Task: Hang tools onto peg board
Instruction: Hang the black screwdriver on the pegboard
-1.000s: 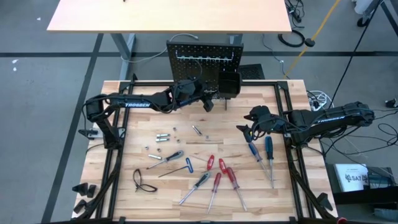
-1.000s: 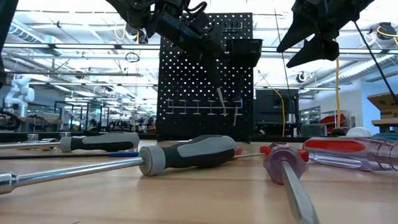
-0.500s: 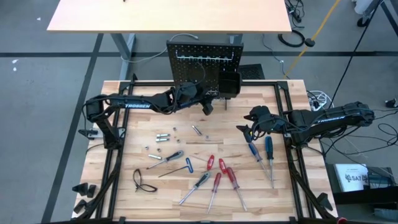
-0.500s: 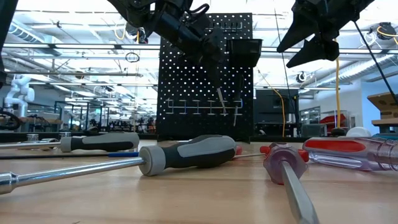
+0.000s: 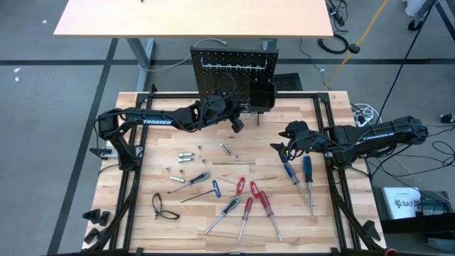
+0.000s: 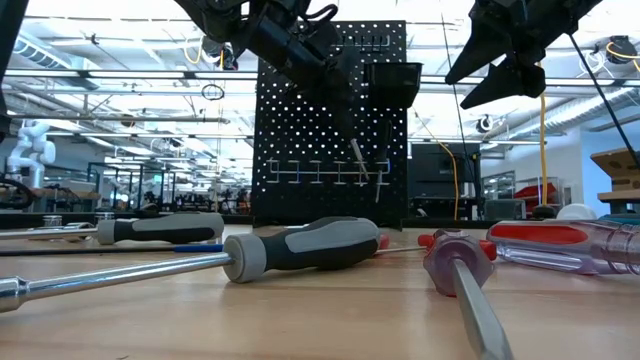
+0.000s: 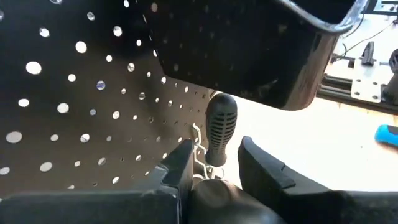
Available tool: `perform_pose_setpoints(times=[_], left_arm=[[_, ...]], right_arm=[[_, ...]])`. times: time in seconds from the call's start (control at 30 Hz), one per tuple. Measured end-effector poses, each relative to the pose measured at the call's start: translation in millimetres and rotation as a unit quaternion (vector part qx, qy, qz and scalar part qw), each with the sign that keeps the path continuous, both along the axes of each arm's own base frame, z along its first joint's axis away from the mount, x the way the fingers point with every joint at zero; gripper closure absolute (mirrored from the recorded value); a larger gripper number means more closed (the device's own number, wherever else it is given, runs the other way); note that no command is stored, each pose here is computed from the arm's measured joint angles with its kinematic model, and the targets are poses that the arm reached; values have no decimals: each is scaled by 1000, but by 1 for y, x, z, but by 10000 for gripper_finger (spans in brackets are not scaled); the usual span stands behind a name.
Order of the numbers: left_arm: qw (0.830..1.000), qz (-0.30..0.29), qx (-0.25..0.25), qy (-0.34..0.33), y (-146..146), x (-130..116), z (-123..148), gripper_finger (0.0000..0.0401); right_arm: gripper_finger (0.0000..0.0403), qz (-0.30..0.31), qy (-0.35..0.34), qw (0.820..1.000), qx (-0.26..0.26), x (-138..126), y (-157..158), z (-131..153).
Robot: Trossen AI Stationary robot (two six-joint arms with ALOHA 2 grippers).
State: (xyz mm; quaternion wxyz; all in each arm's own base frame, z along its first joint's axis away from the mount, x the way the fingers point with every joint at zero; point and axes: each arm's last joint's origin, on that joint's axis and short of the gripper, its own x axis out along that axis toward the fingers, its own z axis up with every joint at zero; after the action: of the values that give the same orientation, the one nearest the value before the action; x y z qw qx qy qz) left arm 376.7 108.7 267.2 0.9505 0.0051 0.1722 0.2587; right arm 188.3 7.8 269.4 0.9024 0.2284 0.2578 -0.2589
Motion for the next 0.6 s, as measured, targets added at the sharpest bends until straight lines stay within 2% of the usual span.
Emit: perform_pose_setpoints(times=[0.1, 0.37, 0.47, 0.6], left_arm=[[1000, 5, 0, 6, 0, -2, 4, 296], [999, 12, -9, 29, 6, 3, 54, 296], [998, 8, -40, 37, 12, 0, 66, 296], [997, 9, -71, 42, 19, -4, 67, 296]], right_arm=[[92, 0, 0, 1000, 0, 0, 0, 0], [92, 0, 0, 1000, 0, 0, 0, 0], [92, 0, 0, 1000, 0, 0, 0, 0], [92, 1, 1, 1000, -2, 0, 0, 0]])
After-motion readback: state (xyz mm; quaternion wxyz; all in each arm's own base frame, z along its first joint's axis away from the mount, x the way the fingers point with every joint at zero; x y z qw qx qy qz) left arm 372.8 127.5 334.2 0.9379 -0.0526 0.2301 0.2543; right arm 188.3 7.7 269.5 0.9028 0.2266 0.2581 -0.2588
